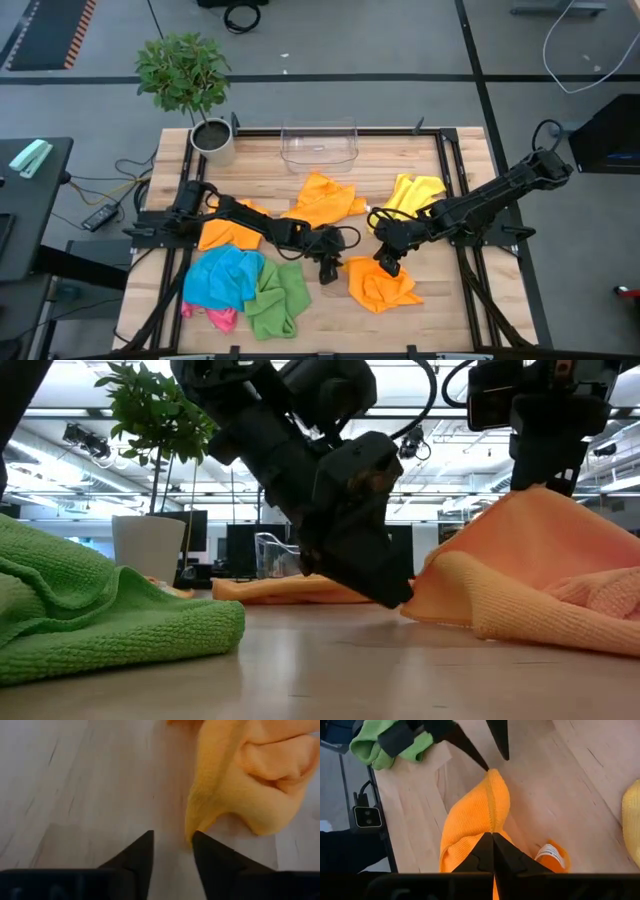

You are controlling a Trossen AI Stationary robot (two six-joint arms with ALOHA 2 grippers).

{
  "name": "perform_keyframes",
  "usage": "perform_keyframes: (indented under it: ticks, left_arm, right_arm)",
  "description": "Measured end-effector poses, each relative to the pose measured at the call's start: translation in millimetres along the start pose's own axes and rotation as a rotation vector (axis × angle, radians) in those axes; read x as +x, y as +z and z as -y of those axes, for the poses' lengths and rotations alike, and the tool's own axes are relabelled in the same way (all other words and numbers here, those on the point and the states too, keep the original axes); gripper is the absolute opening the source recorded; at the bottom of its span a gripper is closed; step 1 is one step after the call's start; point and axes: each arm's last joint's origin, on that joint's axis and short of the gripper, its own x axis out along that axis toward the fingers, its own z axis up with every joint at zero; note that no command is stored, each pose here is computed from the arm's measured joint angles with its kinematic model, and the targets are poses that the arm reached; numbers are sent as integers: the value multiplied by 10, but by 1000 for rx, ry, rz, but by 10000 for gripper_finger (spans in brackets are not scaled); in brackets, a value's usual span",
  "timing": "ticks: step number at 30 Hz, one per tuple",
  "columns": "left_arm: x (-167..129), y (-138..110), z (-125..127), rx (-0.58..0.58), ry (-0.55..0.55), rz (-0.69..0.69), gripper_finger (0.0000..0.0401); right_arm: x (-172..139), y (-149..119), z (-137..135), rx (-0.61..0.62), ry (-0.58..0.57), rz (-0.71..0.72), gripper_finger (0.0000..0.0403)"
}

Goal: Fold microfiber towels
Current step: Fold the bottom orange towel on the table

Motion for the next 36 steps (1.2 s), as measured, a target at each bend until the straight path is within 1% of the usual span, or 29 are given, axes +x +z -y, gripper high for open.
perform_keyframes:
  ticks: [5, 6, 10, 13, 15, 17, 19, 21, 25, 27, 34, 36]
  left_arm:
    - [44, -8, -6, -44, -7, 14, 21]
    - [59, -11, -5, -48, -10, 19, 12]
    - [80, -46, -20, -45, -6, -6, 8]
    - [78, -55, -25, -44, 0, -20, 6]
    - [75, -57, -23, -44, -7, -29, 5]
    - [67, -58, -22, -46, -31, -47, 4]
    - [67, -62, -20, -46, -48, -57, 4]
    - [67, -64, -17, -47, -59, -64, 3]
    - [65, -72, -4, -45, -67, -70, 3]
    - [65, -74, -2, -45, -69, -72, 3]
    - [65, -76, 0, -57, -72, -77, 2]
    - [64, -77, 0, -71, -72, -78, 2]
  right_arm:
    - [0, 8, 6, 23, -20, 27, 27]
    - [0, 9, 7, 22, -24, 32, 31]
    - [0, 19, 15, 24, -29, 38, 51]
    - [-25, 30, 28, 12, -6, 9, 73]
    - [-76, 22, 44, -39, -5, -6, 92]
    - [-136, -22, 97, -107, -54, -40, 111]
    - [-182, -65, 171, -178, -129, -74, 128]
    - [-180, -63, 249, -251, -159, -98, 141]
    - [-59, 9, 369, -421, -80, -139, 148]
    - [-4, 51, 433, -483, -60, -164, 146]
    - [70, 202, 630, -561, 25, -228, 136]
    - [99, 233, 684, -567, 58, -251, 135]
